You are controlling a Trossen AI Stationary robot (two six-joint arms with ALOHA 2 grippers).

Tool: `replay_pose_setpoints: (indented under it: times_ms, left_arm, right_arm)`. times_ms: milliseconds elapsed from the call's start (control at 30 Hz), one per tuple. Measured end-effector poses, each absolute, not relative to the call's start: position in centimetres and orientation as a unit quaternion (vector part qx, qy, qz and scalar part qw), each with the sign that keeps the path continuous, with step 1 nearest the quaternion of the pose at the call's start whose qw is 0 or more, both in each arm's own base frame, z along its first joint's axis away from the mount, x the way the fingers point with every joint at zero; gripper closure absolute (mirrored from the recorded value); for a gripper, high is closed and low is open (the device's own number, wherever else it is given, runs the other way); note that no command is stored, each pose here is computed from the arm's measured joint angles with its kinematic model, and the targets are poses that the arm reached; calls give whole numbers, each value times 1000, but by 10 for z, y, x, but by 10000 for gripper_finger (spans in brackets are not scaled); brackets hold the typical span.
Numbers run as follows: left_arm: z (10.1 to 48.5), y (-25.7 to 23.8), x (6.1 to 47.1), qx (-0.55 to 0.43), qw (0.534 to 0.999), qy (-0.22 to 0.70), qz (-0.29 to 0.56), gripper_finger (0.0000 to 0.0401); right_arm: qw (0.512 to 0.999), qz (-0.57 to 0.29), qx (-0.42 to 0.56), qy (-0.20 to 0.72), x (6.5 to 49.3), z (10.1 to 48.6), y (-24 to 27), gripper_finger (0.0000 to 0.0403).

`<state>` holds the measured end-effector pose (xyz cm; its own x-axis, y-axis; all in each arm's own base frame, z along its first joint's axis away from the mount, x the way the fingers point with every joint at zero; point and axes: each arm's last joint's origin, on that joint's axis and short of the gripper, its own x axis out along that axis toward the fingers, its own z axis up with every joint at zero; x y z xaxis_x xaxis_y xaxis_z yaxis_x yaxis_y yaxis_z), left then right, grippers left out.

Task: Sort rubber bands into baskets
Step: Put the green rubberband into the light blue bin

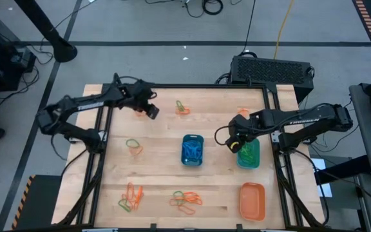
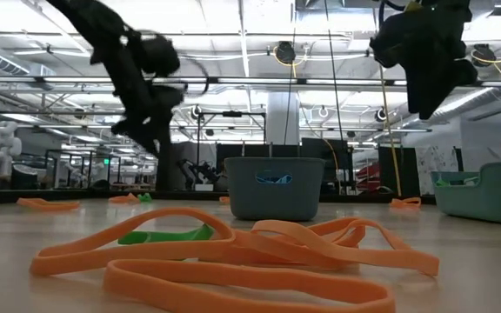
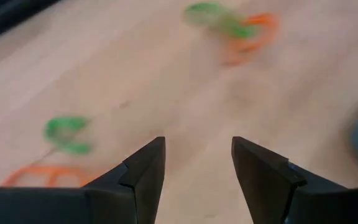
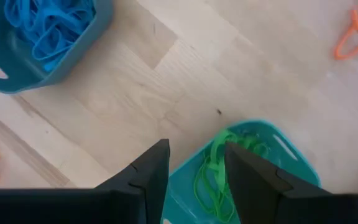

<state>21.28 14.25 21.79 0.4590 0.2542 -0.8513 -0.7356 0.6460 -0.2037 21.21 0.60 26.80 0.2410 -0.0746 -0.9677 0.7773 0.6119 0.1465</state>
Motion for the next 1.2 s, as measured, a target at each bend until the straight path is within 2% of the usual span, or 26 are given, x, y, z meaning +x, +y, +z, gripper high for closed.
replay_pose_setpoints:
  times_ms: [233,400,1067,1200]
  left_arm:
    - [189,184,193,-307,729,452,413,209]
    - [172,199,186,-313,703,476,425,209]
    - [134,217,196,-319,697,488,419,210]
    - [135,218,196,-311,703,486,415,234]
  right_arm:
    - [726,-287,319,537,214,268,6,257]
    - [730,-280,311,540,214,269,6,257]
    - [749,-271,277,537,216,269,-2,257]
    - [755,-264,274,534,217,269,-3,257]
